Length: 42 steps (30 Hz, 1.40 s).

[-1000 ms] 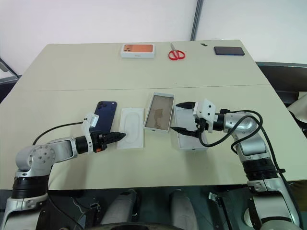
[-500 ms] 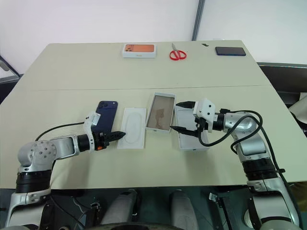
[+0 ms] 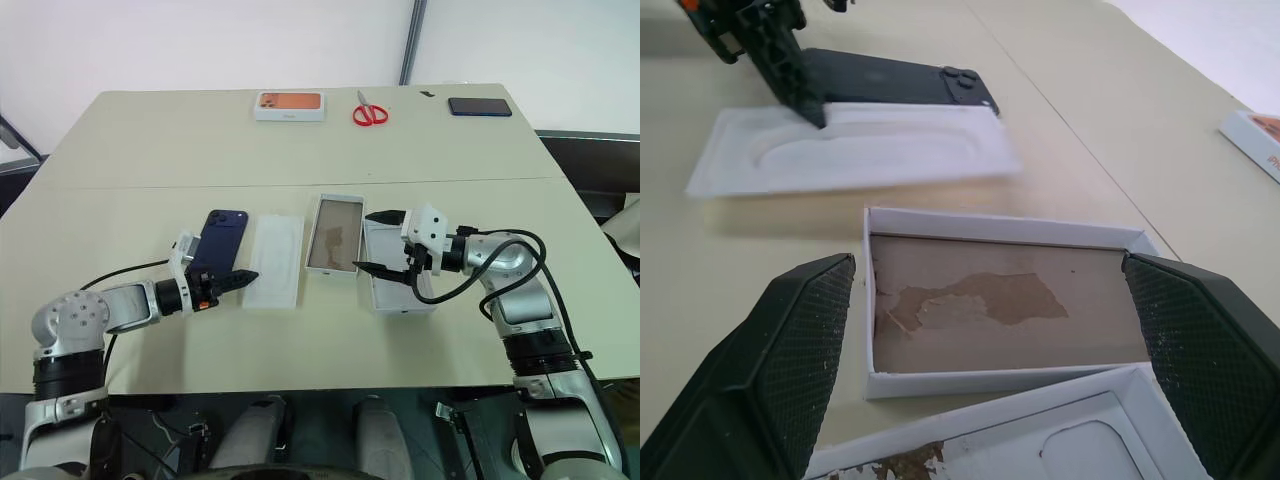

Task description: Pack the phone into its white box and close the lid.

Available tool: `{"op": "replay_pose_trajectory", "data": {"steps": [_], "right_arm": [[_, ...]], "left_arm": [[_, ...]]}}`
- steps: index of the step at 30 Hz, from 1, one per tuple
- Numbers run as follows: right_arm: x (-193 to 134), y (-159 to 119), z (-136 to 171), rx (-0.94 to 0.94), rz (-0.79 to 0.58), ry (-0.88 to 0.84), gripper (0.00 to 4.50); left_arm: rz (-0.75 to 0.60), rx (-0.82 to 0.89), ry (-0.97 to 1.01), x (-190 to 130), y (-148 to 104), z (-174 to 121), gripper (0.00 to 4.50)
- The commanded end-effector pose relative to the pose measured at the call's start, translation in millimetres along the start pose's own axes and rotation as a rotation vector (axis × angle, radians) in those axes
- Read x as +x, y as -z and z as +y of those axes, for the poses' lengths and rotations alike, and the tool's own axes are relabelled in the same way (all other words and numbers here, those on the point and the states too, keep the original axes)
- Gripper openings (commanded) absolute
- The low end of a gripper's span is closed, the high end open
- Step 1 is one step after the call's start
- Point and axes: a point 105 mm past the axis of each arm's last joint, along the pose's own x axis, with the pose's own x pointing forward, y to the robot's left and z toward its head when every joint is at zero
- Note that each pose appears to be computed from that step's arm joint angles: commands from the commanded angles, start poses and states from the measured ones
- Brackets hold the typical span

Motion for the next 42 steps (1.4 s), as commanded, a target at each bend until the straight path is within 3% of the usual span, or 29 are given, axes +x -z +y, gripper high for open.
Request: {"op": "replay_pose_trajectory", "data": {"steps": [1, 7, 14, 18, 24, 33, 39, 42], "right_arm": [[14.7, -7.1, 16.1, 0.050, -0.014, -0.068, 4.50], [43.0, 0.8, 32.7, 0.107, 0.063, -0.119, 4.50], [62.7, 17.7, 21.0, 0.132, 0.168, -0.075, 4.50], [67.3, 27.2, 27.5, 0.151, 0.216, -0.111, 3.21], [69.7, 30.8, 36.0, 0.142, 0.229, -0.145, 0.04], [87.7, -4.1, 70.2, 0.137, 0.103, -0.257, 0.04], [90.4, 0.9, 92.0, 0.154, 0.116, -0.302, 0.04], [92.5, -1.9, 88.0, 0.165, 0.104, -0.291, 0.99]], "left_arm": [[-0.108, -0.034, 0.037, -11.1, -25.8, -5.4, 0.02], [-0.160, -0.014, 0.000, -17.3, -40.4, -3.2, 0.02], [-0.171, 0.041, 0.000, -7.2, -39.9, -9.0, 0.02], [-0.178, 0.056, 0.009, -4.7, -38.5, -12.7, 0.00], [-0.179, 0.044, 0.011, -4.2, -39.1, -13.9, 0.00], [-0.186, 0.035, 0.063, -0.4, -45.5, -27.6, 0.00], [-0.165, 0.048, 0.087, 5.0, -44.0, -35.9, 0.00], [-0.146, 0.048, 0.088, 8.6, -38.5, -37.4, 0.00]]}}
